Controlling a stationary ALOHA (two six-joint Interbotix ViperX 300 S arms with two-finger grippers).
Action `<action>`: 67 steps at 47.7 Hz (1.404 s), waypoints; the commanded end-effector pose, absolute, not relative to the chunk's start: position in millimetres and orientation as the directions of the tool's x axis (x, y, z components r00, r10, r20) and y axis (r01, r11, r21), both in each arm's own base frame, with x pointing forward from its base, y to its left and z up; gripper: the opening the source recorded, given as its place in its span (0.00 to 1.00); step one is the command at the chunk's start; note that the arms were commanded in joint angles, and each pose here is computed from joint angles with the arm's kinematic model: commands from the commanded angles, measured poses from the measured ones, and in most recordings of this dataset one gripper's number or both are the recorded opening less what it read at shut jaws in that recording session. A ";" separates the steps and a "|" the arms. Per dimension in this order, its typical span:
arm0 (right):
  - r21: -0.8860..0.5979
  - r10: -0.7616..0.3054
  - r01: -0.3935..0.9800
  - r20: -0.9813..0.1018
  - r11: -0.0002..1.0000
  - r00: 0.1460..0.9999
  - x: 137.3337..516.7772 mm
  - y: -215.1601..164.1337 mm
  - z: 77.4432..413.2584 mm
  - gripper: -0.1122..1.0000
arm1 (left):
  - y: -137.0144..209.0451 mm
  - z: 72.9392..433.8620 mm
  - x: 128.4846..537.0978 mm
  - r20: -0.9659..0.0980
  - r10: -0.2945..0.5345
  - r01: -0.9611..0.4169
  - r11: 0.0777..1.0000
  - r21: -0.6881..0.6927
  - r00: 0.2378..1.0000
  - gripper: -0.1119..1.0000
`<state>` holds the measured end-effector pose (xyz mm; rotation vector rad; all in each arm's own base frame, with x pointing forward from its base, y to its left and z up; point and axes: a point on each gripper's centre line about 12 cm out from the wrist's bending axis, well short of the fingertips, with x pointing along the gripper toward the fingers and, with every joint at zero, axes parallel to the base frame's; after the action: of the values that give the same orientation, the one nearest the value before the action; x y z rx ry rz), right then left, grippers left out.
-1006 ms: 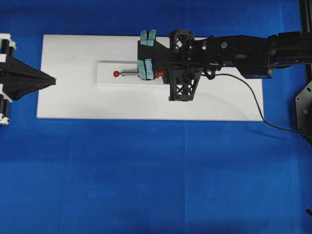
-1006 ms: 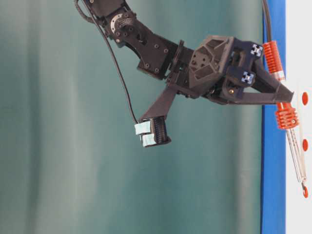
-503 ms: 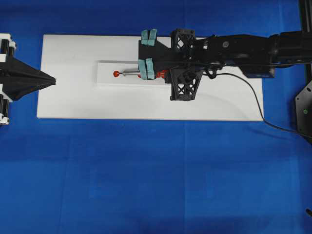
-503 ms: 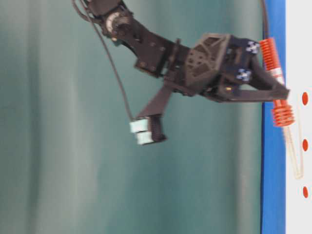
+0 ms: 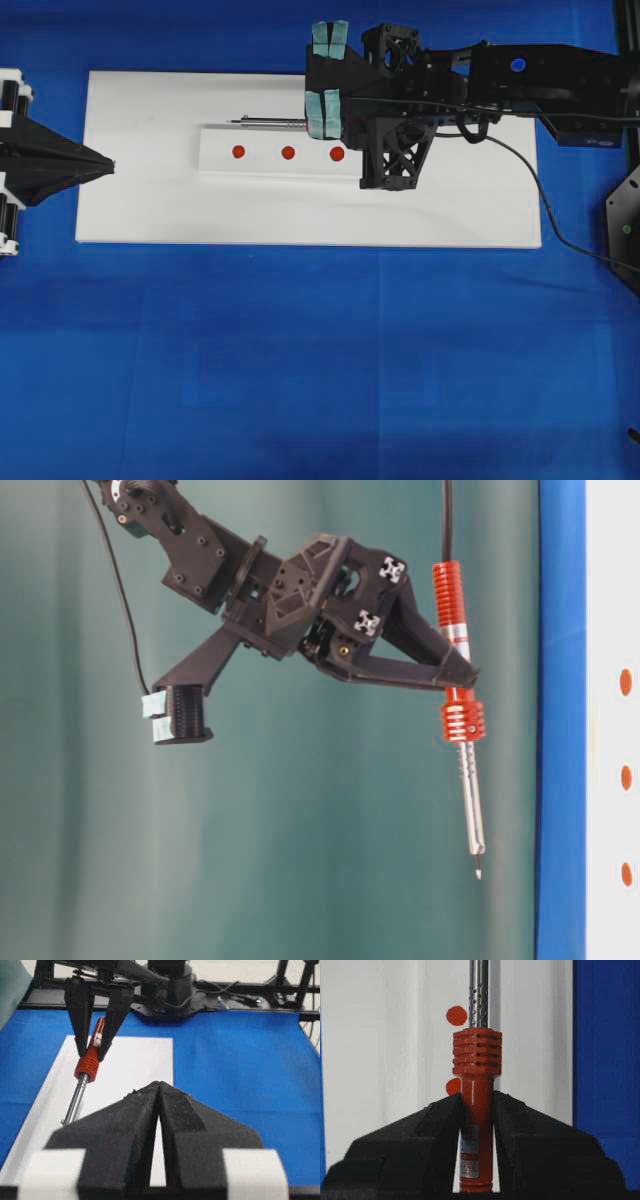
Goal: Touch the tip of the soldering iron to the mark.
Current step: 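Raise the iron with the right gripper and shift it rightward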
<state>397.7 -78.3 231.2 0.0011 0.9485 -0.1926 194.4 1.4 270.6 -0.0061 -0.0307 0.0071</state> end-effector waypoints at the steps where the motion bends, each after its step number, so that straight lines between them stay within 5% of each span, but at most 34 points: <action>1: -0.087 -0.173 0.167 -0.770 0.982 0.615 399.7 -78.3 253.8 0.16 | 2.0 275.2 195.8 0.046 0.010 -0.010 1.000 -0.006 0.999 0.10; 67: -0.081 -0.168 0.177 -0.812 0.981 0.559 329.9 -67.3 238.9 0.16 | 2.0 275.2 196.1 0.048 0.010 -0.010 1.000 -0.003 0.999 0.10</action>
<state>330.0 -66.7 227.2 0.0125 0.9934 -0.1989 194.4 1.4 270.8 -0.0061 -0.0322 0.0071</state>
